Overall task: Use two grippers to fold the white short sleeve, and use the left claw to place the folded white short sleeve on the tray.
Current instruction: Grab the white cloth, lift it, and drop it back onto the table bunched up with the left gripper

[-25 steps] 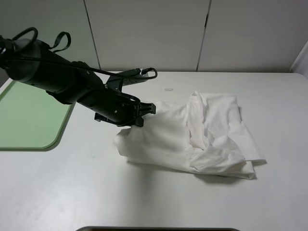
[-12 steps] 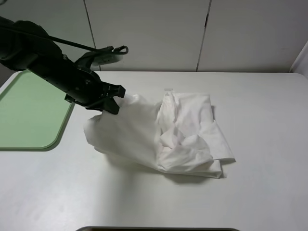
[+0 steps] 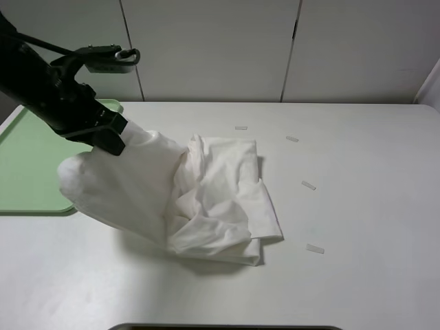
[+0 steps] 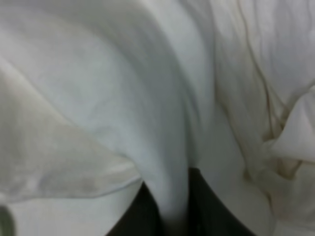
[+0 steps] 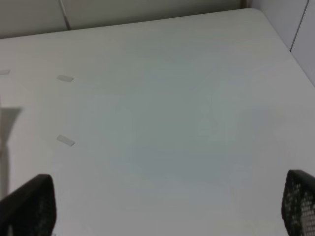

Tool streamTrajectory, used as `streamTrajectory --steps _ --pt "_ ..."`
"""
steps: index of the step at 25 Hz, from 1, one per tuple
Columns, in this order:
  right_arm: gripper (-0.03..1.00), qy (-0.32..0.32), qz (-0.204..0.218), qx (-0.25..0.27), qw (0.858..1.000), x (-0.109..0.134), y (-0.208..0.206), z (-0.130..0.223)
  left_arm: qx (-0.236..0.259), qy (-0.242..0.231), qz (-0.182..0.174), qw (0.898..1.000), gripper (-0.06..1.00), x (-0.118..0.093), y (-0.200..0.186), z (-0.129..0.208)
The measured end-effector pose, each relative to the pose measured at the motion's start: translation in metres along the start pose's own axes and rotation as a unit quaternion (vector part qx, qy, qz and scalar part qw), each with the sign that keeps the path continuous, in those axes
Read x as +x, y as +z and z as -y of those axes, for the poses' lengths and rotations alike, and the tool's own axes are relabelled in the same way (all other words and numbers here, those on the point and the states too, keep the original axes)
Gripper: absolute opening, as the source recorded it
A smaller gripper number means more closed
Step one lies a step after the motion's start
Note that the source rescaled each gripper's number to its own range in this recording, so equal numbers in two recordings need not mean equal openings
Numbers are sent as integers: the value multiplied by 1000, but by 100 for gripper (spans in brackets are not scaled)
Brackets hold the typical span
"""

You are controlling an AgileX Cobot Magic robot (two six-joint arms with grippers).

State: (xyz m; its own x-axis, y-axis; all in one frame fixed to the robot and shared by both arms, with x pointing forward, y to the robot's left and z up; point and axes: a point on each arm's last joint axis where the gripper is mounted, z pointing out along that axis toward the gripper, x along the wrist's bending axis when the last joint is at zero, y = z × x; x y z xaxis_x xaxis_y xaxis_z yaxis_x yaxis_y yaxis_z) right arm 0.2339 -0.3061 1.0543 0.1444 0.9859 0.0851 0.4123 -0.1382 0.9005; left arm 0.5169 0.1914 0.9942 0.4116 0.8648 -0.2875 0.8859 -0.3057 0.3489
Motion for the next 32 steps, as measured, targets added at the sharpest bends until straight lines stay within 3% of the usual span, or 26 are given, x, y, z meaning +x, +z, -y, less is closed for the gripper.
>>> streamTrajectory --steps 4,13,17,24,26,32 --pt "100 0 0 0 1000 0 0 0 -2 20 -20 1000 4 -1 -16 4" --pt "100 0 0 0 1000 0 0 0 2 8 -3 1000 4 -7 -9 3" --pt "100 0 0 0 1000 0 0 0 -11 -9 10 1000 4 -44 18 -2" --pt "100 0 0 0 1000 0 0 0 -27 -19 19 999 4 -72 35 -2" --pt "100 0 0 0 1000 0 0 0 -31 -22 29 999 4 -95 50 -6" --pt "100 0 0 0 1000 0 0 0 -36 -20 36 998 4 -110 61 -12"
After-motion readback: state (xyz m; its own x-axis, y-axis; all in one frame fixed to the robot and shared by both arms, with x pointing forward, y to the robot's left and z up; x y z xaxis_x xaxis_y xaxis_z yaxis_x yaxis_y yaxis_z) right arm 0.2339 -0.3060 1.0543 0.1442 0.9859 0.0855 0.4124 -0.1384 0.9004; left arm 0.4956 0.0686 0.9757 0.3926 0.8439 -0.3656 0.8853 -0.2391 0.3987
